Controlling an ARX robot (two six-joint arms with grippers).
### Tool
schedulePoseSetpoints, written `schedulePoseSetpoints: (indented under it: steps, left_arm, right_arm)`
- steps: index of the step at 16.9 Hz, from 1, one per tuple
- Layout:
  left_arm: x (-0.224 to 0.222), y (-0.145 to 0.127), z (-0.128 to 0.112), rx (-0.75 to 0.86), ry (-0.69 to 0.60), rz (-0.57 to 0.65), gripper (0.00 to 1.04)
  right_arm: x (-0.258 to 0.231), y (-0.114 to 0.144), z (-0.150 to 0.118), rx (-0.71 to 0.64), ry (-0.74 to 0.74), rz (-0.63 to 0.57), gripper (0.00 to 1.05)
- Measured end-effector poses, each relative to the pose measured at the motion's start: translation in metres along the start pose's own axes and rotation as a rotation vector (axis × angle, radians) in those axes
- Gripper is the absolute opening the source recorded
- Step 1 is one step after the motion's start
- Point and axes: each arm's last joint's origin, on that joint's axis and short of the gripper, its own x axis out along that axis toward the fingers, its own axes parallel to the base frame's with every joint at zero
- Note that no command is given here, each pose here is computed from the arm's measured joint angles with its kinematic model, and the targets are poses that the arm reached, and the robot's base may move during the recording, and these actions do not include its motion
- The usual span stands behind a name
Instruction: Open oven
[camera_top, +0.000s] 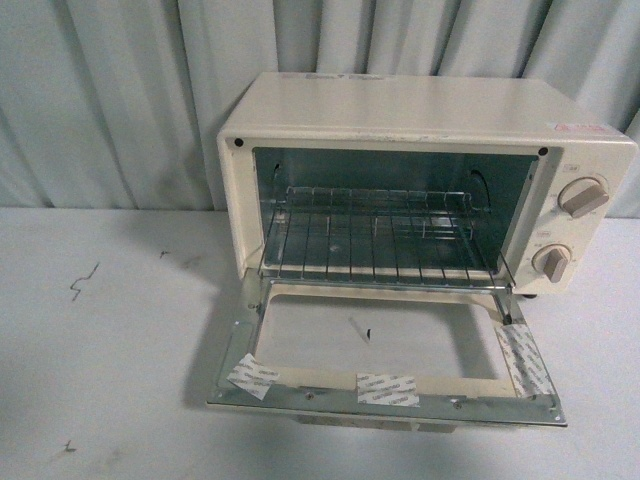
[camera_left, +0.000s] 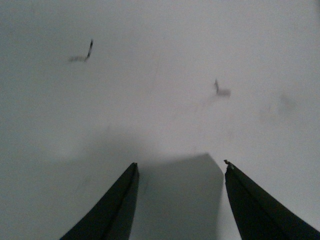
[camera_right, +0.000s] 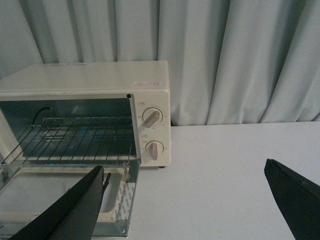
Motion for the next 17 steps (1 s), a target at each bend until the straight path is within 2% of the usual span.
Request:
schedulePoseSetpoints:
  steps: [1,3,5,7,9,12,17]
  left_arm:
    - [-0.01,0.002,-0.001,0.029,0.0,-0.007,0.41]
    - [-0.017,0.003,0.018,0.038,-0.14,-0.018,0.26]
    - [-0.032,0.011,0.047,0.019,-0.353,-0.034,0.04]
    - [-0.058,0.011,0.077,0.018,-0.614,-0.044,0.02]
    - [-0.082,0.011,0.092,0.015,-0.768,-0.049,0.02]
    - [-0.106,0.011,0.092,0.016,-0.791,-0.053,0.02]
    - [-0.12,0.012,0.086,0.016,-0.787,-0.053,0.02]
  right_arm:
    - [0.0,0.0,0.0,0.0,-0.001,0.0,0.98]
    - [0.0,0.0,0.0,0.0,-0.003,0.003,0.98]
    - [0.0,0.0,0.0,0.0,-0.001,0.003,0.98]
    - [0.0,0.0,0.0,0.0,-0.001,0.003,0.98]
    - [0.0,0.0,0.0,0.0,-0.001,0.003,0.98]
    - [0.0,0.0,0.0,0.0,-0.001,0.003,0.98]
    - [0.0,0.0,0.0,0.0,-0.001,0.003,0.98]
